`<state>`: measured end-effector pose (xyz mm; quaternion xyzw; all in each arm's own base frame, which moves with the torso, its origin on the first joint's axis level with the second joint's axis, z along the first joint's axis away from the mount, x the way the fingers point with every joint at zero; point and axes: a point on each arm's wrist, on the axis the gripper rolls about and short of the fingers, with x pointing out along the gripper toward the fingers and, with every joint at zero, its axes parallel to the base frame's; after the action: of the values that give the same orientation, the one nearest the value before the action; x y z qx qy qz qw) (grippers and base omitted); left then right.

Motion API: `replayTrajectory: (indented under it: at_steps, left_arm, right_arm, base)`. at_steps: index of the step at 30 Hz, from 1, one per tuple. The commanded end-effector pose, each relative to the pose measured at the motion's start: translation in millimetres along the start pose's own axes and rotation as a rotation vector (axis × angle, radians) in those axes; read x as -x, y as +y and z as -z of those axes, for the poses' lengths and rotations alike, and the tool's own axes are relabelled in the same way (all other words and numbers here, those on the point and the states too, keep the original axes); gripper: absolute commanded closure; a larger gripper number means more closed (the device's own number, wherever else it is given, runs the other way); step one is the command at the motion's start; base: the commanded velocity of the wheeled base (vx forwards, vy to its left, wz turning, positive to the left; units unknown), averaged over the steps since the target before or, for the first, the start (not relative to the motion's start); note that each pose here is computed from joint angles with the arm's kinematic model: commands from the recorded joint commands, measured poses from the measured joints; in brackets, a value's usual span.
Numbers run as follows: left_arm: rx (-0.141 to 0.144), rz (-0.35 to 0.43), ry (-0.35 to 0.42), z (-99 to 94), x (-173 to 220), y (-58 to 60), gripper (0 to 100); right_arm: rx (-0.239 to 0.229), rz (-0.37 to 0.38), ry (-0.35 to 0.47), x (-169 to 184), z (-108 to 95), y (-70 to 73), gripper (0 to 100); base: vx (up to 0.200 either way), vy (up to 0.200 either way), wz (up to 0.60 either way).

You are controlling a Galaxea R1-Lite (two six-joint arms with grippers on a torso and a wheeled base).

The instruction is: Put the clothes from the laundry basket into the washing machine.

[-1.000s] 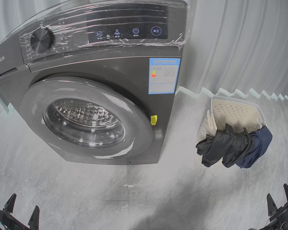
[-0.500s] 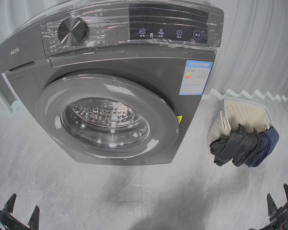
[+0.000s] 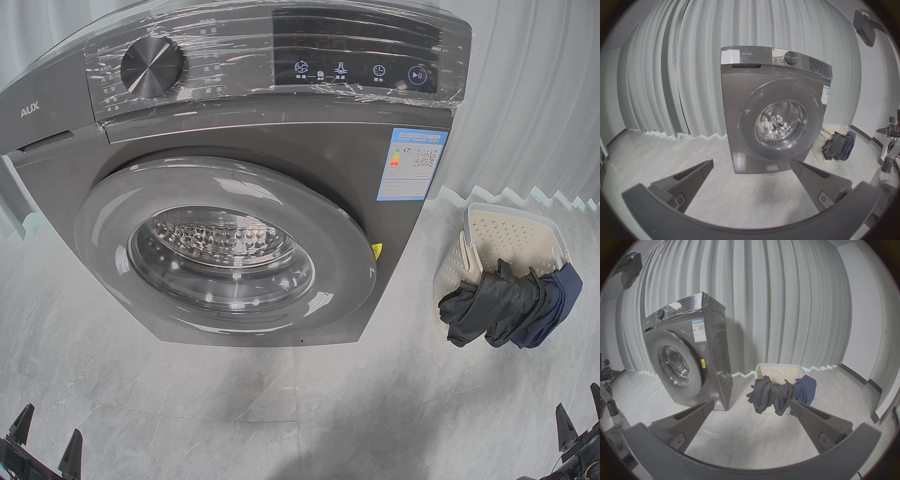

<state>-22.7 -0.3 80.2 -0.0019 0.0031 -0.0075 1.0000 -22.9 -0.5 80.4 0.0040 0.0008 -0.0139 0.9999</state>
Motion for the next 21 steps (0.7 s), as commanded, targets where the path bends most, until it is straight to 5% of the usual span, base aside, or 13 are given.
replayTrajectory:
  at_steps: [1,6,21]
  left_arm:
    - [0.001,0.0,0.0,4.9,0.1,0.0,0]
    - [0.001,-0.001,0.0,4.9,0.1,0.1,0]
    - [-0.002,-0.001,0.0,4.9,0.1,0.1,0]
  right_arm:
    - [0.001,0.0,0.009,-0.7,4.6,0.0,0]
    - [-0.001,0.0,0.009,-0.7,4.6,0.0,0]
    - [-0.005,0.008,0.014,-0.9,5.2,-0.1,0]
  base:
    - [0.0,0.2,0.0]
    - [0.0,0.2,0.0]
    - [0.0,0.0,0.0]
